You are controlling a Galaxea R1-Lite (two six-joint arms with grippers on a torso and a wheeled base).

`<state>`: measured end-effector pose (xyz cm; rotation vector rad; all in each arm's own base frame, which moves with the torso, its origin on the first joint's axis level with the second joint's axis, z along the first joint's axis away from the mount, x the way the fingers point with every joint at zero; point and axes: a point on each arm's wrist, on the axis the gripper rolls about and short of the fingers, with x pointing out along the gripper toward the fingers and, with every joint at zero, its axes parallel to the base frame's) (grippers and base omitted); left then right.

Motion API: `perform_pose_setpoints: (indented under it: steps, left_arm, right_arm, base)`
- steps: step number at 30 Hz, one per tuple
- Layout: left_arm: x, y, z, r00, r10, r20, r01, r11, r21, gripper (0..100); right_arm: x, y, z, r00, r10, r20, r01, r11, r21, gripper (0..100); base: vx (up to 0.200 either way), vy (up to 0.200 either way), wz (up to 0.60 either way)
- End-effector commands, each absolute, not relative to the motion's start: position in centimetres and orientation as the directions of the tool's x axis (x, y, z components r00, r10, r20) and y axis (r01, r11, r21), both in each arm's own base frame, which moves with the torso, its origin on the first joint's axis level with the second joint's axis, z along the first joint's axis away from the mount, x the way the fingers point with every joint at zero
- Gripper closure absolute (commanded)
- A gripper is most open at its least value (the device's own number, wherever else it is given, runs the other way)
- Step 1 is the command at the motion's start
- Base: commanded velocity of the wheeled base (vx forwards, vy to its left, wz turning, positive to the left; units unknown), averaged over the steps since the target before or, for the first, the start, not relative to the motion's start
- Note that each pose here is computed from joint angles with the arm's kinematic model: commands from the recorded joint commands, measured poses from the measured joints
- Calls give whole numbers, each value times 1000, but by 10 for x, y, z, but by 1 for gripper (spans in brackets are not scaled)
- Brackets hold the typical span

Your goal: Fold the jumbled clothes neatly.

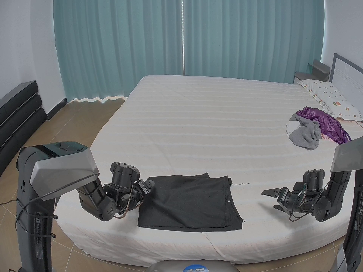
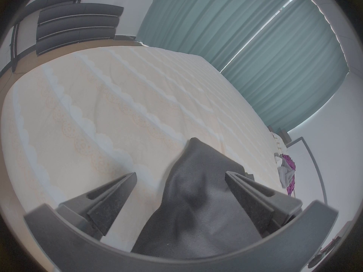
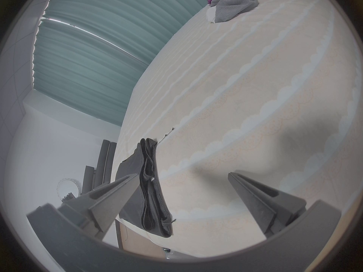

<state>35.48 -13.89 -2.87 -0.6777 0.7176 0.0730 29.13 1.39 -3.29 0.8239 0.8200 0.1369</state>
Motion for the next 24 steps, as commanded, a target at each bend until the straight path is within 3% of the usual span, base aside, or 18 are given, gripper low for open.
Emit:
perform_pose_setpoints:
  steps: [1,6,12,16,19,20,24]
  left_arm:
    - [356,-137,-21,773,-163,-613,-287,772,-567,0]
    - [361,-120,15,827,-152,-541,-286,715,-638,0]
    - [352,-94,71,912,-125,-391,-214,668,-713,0]
    - [322,-79,131,968,-126,-216,-87,642,-762,0]
    - [310,-76,146,976,-128,-174,-52,645,-762,0]
    - [279,-71,172,985,-136,-102,15,666,-746,0]
    - [240,-64,192,989,-142,-29,77,685,-725,0]
  right_arm:
    - [292,14,-33,692,410,-594,192,689,699,0]
    - [295,14,-29,706,407,-580,199,671,714,0]
    - [296,26,23,797,401,-451,141,603,785,0]
    - [278,31,85,903,317,-291,33,624,781,0]
    - [268,31,101,923,298,-244,3,628,778,0]
    - [241,29,137,950,287,-125,-93,641,762,0]
    - [204,24,164,961,277,-5,-195,689,698,0]
  base:
    - [0,0,0]
    - [0,0,0]
    - [0,0,0]
    - [0,0,0]
    - [0,0,0]
    - [0,0,0]
    - [0,0,0]
